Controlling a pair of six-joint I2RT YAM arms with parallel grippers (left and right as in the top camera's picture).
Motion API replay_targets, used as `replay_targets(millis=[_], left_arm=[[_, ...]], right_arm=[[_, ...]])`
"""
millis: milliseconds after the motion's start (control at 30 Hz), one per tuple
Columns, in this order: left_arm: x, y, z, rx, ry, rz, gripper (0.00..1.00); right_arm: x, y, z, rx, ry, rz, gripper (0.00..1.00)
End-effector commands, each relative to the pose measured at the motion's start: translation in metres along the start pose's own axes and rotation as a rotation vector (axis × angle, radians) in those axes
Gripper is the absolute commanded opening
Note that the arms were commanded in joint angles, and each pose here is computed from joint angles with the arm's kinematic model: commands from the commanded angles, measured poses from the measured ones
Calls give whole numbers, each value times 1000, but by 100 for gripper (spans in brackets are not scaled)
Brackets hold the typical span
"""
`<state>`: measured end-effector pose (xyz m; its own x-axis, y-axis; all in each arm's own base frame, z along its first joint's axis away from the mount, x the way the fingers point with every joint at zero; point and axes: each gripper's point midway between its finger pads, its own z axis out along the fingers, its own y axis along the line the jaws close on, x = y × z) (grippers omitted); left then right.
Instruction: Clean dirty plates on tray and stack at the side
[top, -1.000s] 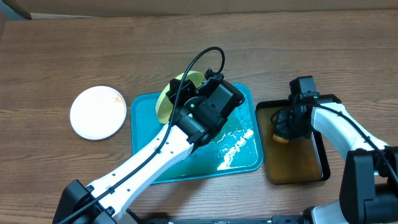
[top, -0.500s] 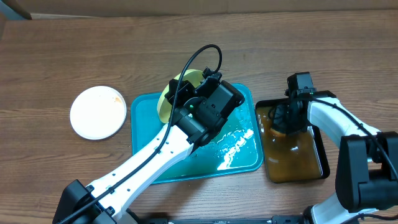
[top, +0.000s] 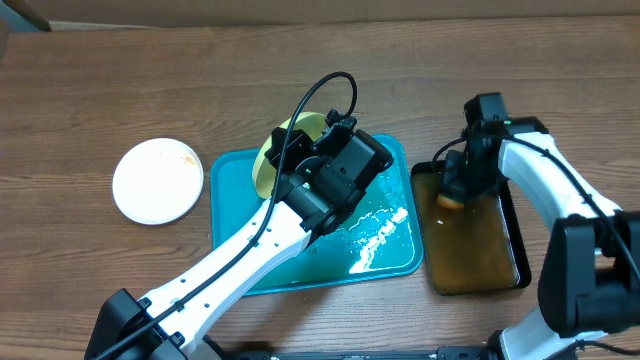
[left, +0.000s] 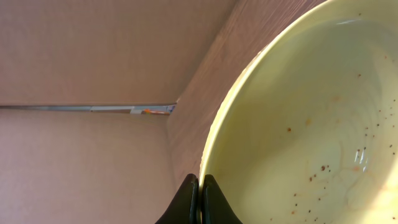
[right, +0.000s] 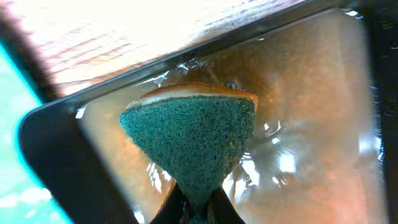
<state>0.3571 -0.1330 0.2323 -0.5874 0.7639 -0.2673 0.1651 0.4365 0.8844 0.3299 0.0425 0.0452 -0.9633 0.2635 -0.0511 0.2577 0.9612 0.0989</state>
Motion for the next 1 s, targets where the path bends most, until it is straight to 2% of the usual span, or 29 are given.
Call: replay_targets(millis=[0, 200, 367, 500, 700, 967], left_arm=[[0, 8, -4, 0, -12, -56, 4], [0, 5, -4, 14, -13, -49, 4], [1, 5, -4, 15, -10, -43, 4], [1, 5, -4, 15, -10, -43, 4], [1, 5, -4, 15, -10, -42, 4], [2, 5, -4, 17, -7, -45, 4]], right_arm=[[-2, -1, -17, -8, -27, 2, 4], [25, -13, 9, 17, 42, 11, 4], [38, -19, 41, 7, 29, 10, 4], [28, -16, 57, -30, -61, 2, 4], [1, -4, 53, -82, -171, -9, 4], [5, -2, 45, -86, -139, -9, 4]])
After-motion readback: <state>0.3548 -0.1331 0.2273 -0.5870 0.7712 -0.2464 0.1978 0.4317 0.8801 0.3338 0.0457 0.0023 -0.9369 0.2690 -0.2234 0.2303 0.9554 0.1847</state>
